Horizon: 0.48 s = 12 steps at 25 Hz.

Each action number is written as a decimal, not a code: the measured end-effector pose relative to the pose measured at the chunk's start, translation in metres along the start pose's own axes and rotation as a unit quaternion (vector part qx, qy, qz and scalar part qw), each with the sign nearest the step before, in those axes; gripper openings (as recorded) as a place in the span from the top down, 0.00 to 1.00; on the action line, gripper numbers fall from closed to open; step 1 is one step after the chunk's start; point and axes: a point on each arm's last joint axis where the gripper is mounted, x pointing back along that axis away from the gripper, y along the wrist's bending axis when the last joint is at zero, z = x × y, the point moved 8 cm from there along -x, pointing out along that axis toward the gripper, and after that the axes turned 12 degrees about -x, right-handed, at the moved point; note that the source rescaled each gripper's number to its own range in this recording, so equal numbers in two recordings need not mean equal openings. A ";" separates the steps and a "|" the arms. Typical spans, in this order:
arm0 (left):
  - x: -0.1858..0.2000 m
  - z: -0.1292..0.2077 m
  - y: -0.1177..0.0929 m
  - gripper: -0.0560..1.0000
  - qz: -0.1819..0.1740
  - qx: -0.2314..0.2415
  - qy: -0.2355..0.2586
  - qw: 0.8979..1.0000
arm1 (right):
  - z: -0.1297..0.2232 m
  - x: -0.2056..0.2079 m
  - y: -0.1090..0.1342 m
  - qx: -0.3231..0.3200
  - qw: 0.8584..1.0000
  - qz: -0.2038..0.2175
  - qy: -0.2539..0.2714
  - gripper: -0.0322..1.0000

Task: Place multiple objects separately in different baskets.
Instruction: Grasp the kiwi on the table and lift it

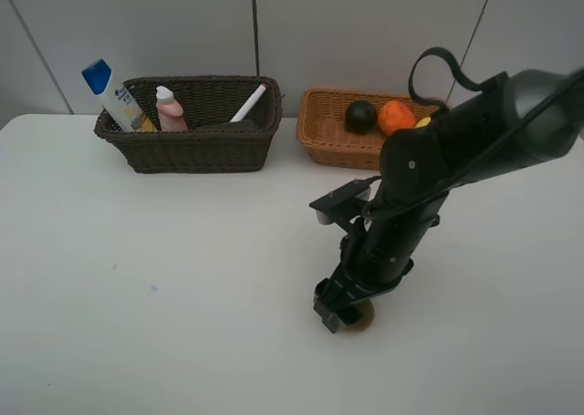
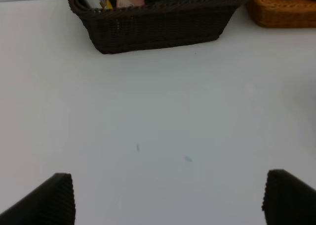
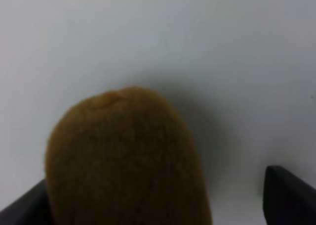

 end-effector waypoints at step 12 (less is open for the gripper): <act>0.000 0.000 0.000 0.00 0.000 0.000 0.000 1.000 | 0.002 -0.004 0.003 0.008 1.000 -0.011 0.009 0.87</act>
